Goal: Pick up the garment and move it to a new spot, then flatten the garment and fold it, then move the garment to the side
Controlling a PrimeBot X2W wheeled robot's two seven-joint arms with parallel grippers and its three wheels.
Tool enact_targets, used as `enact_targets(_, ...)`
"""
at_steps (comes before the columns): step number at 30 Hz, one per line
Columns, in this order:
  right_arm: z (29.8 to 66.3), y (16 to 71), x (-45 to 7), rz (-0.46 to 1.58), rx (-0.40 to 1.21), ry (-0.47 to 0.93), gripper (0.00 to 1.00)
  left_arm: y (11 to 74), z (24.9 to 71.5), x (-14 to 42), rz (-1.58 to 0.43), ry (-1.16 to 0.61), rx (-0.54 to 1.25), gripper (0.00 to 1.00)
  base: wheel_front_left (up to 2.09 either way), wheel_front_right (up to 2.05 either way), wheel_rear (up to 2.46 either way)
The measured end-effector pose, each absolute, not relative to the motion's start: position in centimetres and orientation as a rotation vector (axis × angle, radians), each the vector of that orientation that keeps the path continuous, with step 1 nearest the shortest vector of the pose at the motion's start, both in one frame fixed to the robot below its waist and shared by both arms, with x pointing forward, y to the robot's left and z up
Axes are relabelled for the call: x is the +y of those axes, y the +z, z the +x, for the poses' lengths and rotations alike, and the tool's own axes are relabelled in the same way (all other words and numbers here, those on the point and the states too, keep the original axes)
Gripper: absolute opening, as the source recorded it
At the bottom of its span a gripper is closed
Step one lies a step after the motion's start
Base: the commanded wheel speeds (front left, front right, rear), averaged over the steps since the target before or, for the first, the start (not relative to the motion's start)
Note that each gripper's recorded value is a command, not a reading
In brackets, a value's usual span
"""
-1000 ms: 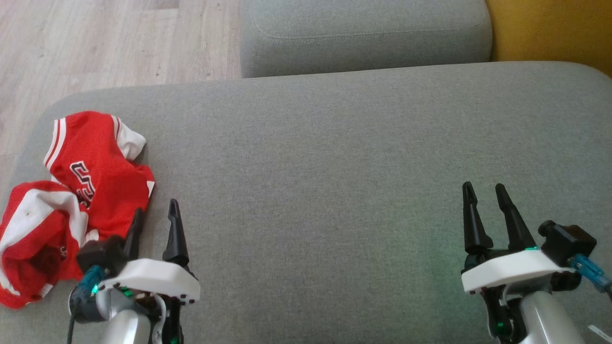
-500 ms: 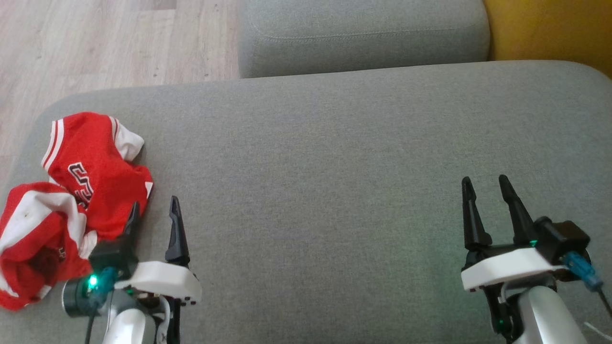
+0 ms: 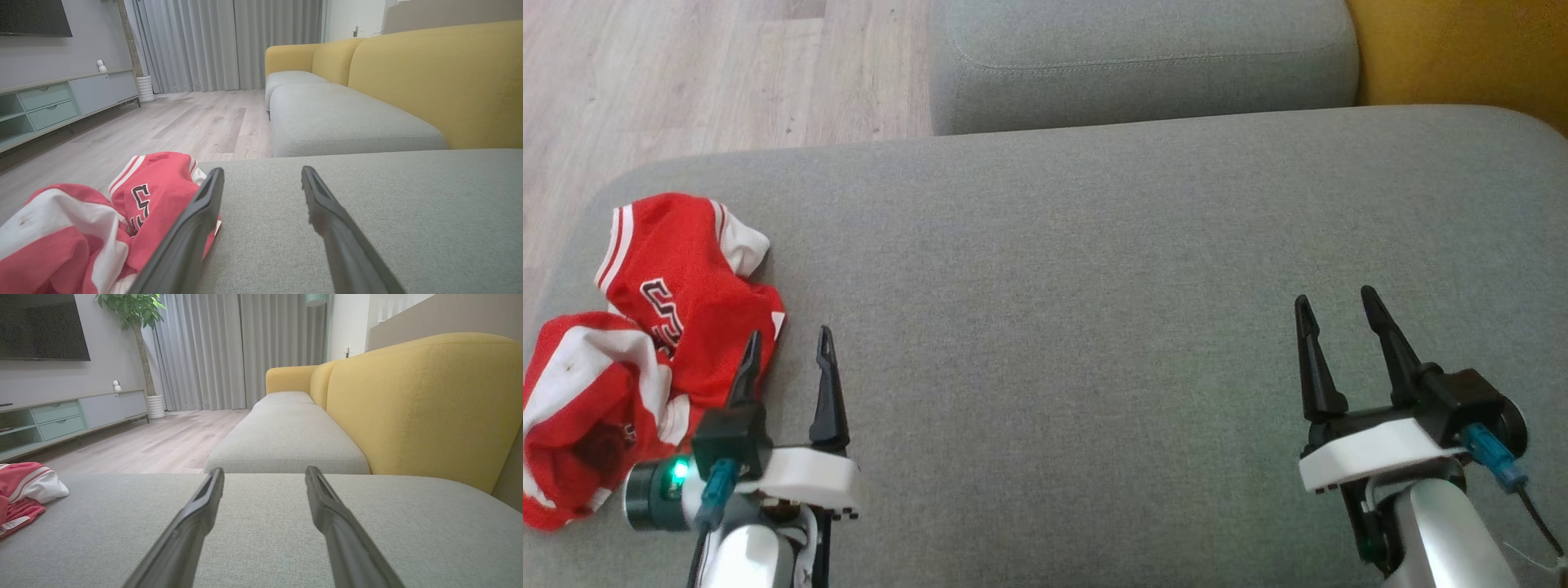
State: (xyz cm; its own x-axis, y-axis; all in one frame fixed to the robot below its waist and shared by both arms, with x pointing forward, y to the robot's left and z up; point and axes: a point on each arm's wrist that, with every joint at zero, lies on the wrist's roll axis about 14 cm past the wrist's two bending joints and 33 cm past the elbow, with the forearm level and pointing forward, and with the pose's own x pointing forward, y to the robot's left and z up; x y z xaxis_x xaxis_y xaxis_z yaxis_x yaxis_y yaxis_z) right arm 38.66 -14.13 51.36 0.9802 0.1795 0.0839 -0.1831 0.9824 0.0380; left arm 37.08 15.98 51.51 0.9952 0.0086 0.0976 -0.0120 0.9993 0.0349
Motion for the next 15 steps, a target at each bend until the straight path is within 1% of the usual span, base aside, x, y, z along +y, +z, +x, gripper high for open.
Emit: enact_targets(15,38.64,51.11,-13.97,0.056,-0.072,0.185,1.00,51.19,36.96,16.36,0.021,0.021,-0.087,1.00,0.00,0.00,0.00)
